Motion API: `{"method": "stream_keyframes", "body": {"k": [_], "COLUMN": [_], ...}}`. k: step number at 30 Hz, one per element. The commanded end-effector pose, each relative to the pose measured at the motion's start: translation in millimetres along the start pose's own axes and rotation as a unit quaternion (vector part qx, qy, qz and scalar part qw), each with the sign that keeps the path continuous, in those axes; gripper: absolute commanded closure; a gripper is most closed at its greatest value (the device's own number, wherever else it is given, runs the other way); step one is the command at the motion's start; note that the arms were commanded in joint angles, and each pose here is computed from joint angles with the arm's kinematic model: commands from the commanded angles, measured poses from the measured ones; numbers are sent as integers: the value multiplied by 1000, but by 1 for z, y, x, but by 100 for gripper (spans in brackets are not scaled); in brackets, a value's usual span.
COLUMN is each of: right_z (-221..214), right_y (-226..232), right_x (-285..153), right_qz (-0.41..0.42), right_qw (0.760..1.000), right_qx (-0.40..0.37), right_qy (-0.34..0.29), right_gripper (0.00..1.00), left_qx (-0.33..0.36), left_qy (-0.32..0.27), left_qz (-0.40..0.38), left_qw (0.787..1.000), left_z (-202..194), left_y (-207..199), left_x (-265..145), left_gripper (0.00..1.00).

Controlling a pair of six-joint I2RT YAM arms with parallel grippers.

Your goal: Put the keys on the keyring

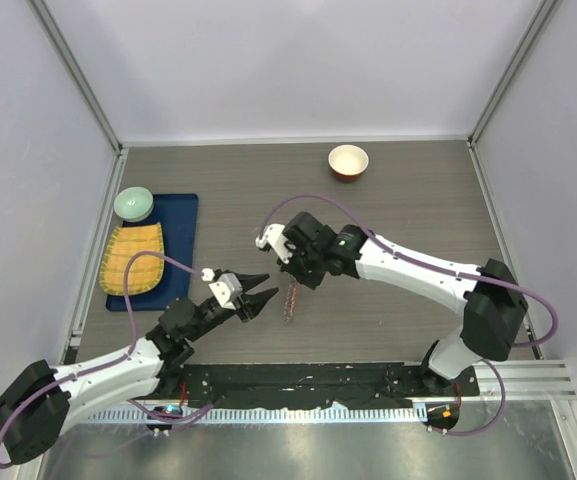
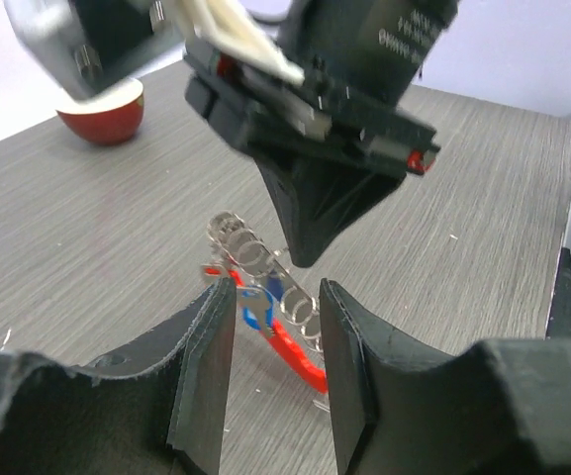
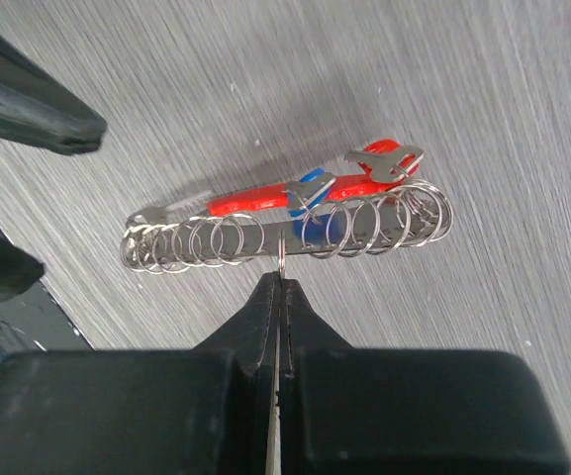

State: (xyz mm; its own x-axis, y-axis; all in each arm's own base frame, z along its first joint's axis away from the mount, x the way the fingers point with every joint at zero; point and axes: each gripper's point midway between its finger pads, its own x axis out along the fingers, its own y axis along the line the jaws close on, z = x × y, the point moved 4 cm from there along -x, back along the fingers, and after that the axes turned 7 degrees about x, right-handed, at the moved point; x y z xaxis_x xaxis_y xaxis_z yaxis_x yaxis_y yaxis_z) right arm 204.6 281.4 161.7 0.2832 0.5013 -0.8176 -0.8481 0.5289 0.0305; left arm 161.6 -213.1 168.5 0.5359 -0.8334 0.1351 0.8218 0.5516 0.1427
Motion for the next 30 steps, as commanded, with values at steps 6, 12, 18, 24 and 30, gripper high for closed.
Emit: {"method": "stream_keyframes", "body": {"k": [6,12,18,24,30], "right_z": [0,1,-2,-8,-6], "right_y": [0,14,21,26,30], "right_x": [-19,-22,-25,-27,-31], "right_qz": [-59,2,32,53,68], "right_qw": [993,993,990,987,985], "right_qx": [-88,-117,-141,-153,-159], "right_qy": [58,31,6,-5,-21], "right_gripper": [99,99,99,99,99], "left_qx": [6,3,7,12,22], "left_qy": [10,9,-6,-25,-36], "left_qz": [8,-29,-74,-103,-123], "left_qw": [1000,1000,997,994,992], "left_z": [-8,-9,-6,2,6], "left_y": [0,-8,-18,-24,-27], "left_x": [-7,2,14,24,32], "left_gripper": [56,56,56,57,57]}}
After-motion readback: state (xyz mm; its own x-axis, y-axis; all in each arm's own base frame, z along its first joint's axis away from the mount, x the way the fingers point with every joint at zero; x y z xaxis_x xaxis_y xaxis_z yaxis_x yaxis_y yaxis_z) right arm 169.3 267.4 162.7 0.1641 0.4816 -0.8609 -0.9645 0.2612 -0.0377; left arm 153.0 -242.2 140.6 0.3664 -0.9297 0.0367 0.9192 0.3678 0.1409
